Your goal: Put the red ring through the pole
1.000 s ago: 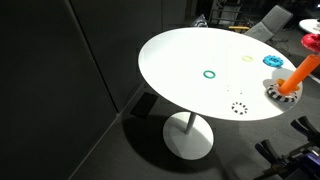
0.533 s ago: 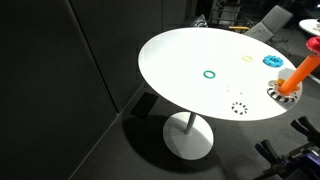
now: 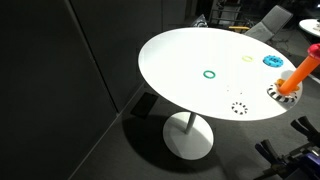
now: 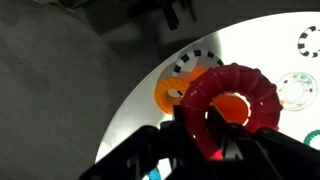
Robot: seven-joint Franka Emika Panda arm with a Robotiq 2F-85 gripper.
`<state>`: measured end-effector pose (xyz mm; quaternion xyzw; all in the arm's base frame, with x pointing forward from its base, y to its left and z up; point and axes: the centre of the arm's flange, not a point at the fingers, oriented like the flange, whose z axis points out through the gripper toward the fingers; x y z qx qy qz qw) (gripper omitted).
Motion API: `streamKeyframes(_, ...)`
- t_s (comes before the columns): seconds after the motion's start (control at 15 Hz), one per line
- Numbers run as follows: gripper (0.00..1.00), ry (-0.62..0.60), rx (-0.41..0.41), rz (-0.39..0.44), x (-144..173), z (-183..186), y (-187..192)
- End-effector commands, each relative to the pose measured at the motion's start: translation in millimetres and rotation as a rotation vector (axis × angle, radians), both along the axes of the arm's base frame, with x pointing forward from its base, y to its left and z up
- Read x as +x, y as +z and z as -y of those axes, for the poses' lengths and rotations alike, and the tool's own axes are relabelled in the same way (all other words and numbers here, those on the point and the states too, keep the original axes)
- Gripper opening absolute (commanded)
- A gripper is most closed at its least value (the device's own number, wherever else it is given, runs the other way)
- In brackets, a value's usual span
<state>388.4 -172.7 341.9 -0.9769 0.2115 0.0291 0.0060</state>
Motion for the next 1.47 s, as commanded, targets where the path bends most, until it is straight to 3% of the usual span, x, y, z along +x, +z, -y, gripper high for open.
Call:
streamKeyframes(0.0, 0.09, -0.006, -0.001, -0.012, -6.5, 6.4, -1.8)
streamKeyframes(1.4, 0.09, 0.045, 0.005, 0.032, 10.0, -4.6, -4.6)
